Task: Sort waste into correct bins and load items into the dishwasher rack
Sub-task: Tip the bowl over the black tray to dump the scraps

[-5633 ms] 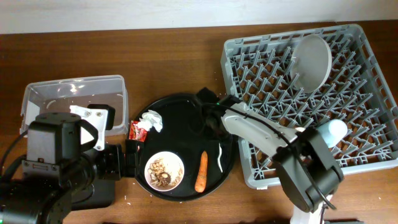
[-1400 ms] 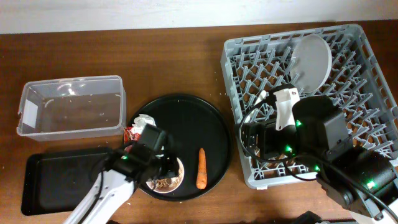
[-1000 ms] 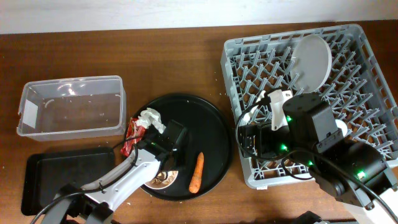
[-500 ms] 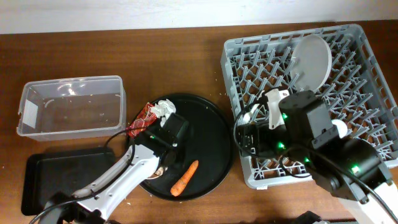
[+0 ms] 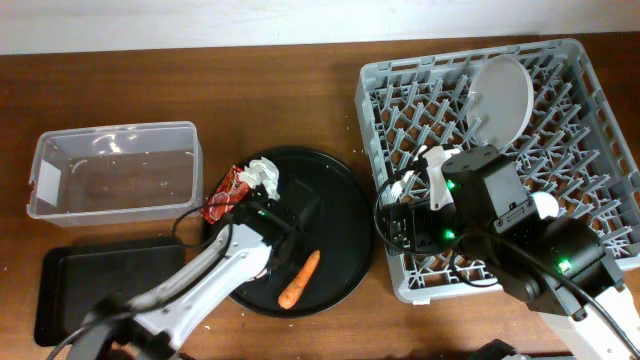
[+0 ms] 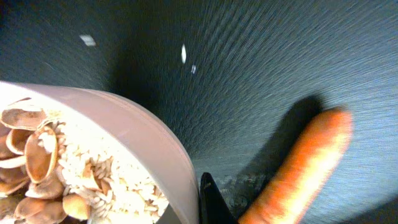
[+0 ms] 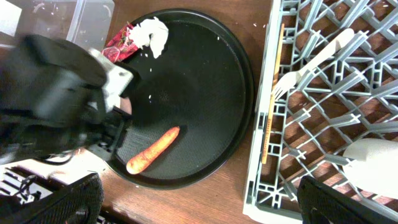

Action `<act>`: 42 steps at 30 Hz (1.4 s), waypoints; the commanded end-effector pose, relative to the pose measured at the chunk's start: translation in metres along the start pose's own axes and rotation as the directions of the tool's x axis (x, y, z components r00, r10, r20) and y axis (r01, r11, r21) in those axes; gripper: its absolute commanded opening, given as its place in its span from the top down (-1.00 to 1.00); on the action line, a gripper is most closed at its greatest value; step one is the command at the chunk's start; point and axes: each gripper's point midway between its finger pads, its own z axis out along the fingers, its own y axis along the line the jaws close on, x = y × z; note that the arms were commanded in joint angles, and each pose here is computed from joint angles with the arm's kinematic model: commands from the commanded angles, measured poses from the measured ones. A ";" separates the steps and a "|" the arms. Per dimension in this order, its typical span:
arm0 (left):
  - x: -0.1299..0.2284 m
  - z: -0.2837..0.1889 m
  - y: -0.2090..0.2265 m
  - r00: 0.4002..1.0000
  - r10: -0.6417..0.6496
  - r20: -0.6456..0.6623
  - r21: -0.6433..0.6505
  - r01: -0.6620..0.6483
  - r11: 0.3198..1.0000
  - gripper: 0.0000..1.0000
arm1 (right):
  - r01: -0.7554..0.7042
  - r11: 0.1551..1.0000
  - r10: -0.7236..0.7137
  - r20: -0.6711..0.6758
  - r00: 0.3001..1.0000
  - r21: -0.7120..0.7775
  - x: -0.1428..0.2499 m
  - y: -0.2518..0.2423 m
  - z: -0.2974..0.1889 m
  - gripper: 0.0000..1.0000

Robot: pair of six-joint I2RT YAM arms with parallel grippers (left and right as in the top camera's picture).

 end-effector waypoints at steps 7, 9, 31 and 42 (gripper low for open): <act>-0.005 -0.110 0.086 0.931 -0.281 0.232 0.111 0.262 0.959 1.00 | 0.003 1.000 -0.003 -0.001 1.000 0.003 0.000 0.000 -0.002 -0.97; 0.005 -0.118 0.113 0.908 -0.349 0.232 0.153 0.320 0.935 1.00 | 0.003 1.000 -0.003 -0.001 1.000 0.003 0.000 0.000 -0.002 -0.97; 0.034 -0.103 0.201 0.413 -0.846 0.336 0.874 0.198 0.444 1.00 | 0.003 1.000 -0.003 0.000 1.000 0.003 0.000 0.000 -0.002 -0.97; 0.032 -0.104 0.204 0.307 -0.938 0.162 0.981 0.052 0.186 1.00 | 0.003 1.000 -0.003 0.002 1.000 0.002 0.000 0.000 -0.002 -0.97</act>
